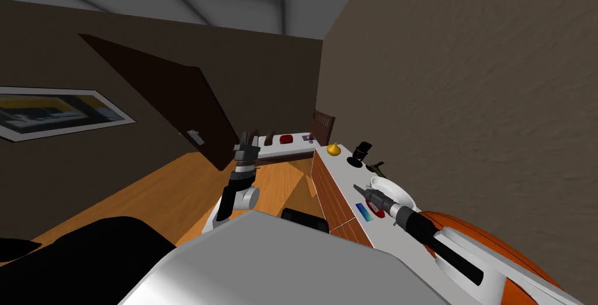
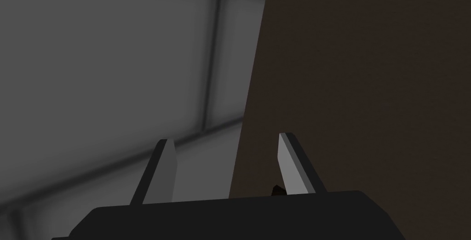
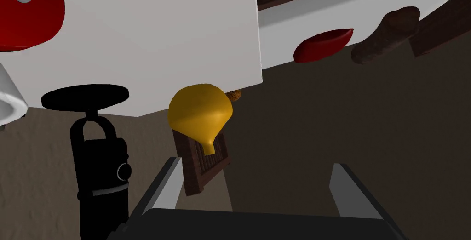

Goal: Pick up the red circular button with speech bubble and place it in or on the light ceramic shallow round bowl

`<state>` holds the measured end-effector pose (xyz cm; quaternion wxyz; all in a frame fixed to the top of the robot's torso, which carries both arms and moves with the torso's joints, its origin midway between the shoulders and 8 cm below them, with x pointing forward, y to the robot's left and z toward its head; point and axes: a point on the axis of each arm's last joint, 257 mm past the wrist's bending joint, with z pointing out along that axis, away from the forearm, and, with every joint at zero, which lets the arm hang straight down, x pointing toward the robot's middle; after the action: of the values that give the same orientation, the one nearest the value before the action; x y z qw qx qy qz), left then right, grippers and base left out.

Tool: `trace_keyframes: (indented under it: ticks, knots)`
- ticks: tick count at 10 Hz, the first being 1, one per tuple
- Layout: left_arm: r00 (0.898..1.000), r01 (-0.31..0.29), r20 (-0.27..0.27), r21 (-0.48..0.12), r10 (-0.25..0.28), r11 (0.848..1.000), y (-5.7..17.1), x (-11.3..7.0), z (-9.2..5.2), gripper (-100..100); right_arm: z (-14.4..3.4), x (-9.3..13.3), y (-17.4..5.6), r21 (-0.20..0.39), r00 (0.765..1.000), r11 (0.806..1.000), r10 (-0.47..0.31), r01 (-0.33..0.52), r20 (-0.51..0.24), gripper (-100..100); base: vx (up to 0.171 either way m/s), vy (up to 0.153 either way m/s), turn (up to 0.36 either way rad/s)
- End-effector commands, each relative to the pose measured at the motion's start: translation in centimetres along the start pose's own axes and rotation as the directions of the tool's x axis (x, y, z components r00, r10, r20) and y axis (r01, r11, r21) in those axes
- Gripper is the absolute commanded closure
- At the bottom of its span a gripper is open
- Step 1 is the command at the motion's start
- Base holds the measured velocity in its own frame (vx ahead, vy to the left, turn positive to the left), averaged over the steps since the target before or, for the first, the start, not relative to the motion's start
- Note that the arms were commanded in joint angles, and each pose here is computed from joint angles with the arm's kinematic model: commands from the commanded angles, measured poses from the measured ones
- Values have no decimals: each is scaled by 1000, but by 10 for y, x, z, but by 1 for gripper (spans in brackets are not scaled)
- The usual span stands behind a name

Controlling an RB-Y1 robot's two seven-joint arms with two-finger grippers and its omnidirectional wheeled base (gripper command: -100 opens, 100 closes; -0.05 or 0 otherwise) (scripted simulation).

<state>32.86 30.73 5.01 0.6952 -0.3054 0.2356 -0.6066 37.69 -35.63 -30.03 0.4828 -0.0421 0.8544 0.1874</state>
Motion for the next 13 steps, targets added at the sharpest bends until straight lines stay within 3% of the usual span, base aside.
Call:
trace_keyframes:
  ticks: [1,4,5,9,11,12,13]
  knots:
    - [1000,0,0,0,0,1000,0,0,0,0,-7,21,-18,29,996,998,-48,50,-70,-100,-19,-57,125]
    - [1000,0,0,0,0,1000,0,0,0,0,-29,61,-53,68,974,989,-118,134,-192,-100,-18,-62,108]
    - [1000,0,0,0,0,1000,0,0,0,0,-29,61,-53,68,974,989,-118,134,-192,-100,-16,-33,45]
    - [1000,0,0,0,0,1000,0,0,0,0,-65,99,-93,95,924,968,-189,233,-332,-100,-15,-25,90]
    - [1000,0,0,0,0,1000,0,0,0,0,-64,100,-92,95,924,968,-190,233,-332,-100,-17,-17,32]
    - [1000,0,0,0,0,1000,0,0,0,0,-65,100,-93,95,923,967,-191,234,-335,0,0,0,0]
    - [1000,0,0,0,0,1000,0,0,0,0,-63,108,-95,106,925,968,-182,229,-332,-100,19,3,88]
